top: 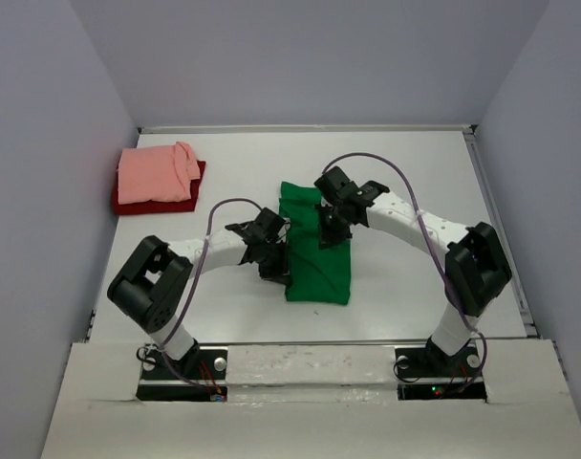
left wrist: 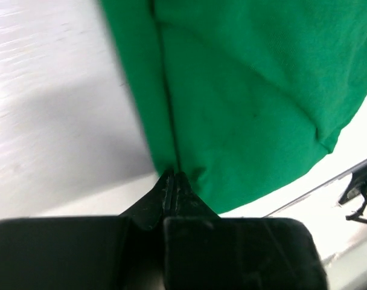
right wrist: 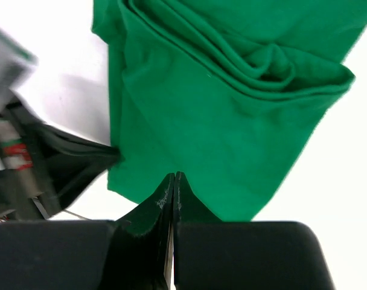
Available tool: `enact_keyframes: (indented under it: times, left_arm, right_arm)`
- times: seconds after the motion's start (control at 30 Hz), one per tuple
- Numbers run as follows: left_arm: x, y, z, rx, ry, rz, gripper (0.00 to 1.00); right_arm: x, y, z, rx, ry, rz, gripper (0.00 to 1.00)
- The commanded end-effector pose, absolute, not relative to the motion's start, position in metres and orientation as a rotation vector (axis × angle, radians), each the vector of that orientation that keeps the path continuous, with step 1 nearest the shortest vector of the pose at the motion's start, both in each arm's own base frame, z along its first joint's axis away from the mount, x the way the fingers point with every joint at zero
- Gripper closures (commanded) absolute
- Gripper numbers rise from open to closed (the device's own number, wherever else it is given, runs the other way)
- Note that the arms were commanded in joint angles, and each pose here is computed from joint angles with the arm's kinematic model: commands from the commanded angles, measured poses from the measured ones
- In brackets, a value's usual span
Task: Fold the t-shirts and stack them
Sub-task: Fold the tshirt
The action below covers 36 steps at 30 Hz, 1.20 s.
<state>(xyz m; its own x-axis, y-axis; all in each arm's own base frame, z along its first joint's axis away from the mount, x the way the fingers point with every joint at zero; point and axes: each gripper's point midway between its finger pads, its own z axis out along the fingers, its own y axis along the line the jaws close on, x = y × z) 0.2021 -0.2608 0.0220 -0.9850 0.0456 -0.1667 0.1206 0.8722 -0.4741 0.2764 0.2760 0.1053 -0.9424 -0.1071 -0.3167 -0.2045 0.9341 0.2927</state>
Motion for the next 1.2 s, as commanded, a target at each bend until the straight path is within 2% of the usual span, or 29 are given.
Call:
enact_keyframes:
  times: [0.0,0.07,0.1,0.17,0.2,0.33,0.37,0.4,0.5,0.8,1.17]
  left_arm:
    - [0.221,-0.244,0.064,0.072,2.773,-0.603,0.97]
    - [0.229,-0.237,0.081,0.051,2.717,-0.548,0.86]
    - [0.232,-0.225,0.083,0.028,2.709,-0.465,0.75]
    - [0.236,-0.218,0.096,0.011,2.669,-0.429,0.63]
    - [0.238,-0.211,0.097,-0.003,2.657,-0.382,0.49]
    - [0.224,-0.218,0.085,0.037,2.706,-0.458,0.37]
    - [0.220,-0.220,0.080,0.044,2.723,-0.490,0.36]
    - [0.209,-0.228,0.070,0.067,2.751,-0.571,0.30]
    - [0.192,-0.237,0.057,0.089,2.795,-0.711,0.24]
    - [0.167,-0.242,0.044,0.040,2.829,-0.975,0.24]
    - [0.166,-0.242,0.034,0.031,2.833,-1.029,0.25]
  right_arm:
    - [0.279,0.252,0.124,-0.145,2.716,0.405,1.00]
    - [0.271,0.239,0.113,-0.108,2.744,0.377,0.98]
    - [0.269,0.234,0.110,-0.096,2.748,0.371,0.85]
    - [0.260,0.223,0.101,-0.082,2.763,0.358,0.70]
    - [0.259,0.219,0.099,-0.071,2.769,0.358,0.57]
    - [0.244,0.214,0.092,-0.070,2.780,0.470,0.30]
    - [0.243,0.212,0.091,-0.058,2.778,0.496,0.28]
    - [0.239,0.215,0.094,-0.077,2.763,0.540,0.26]
    - [0.223,0.214,0.087,-0.084,2.785,0.667,0.23]
    - [0.199,0.209,0.081,-0.019,2.772,0.836,0.24]
    - [0.164,0.203,0.045,0.078,2.816,0.927,0.24]
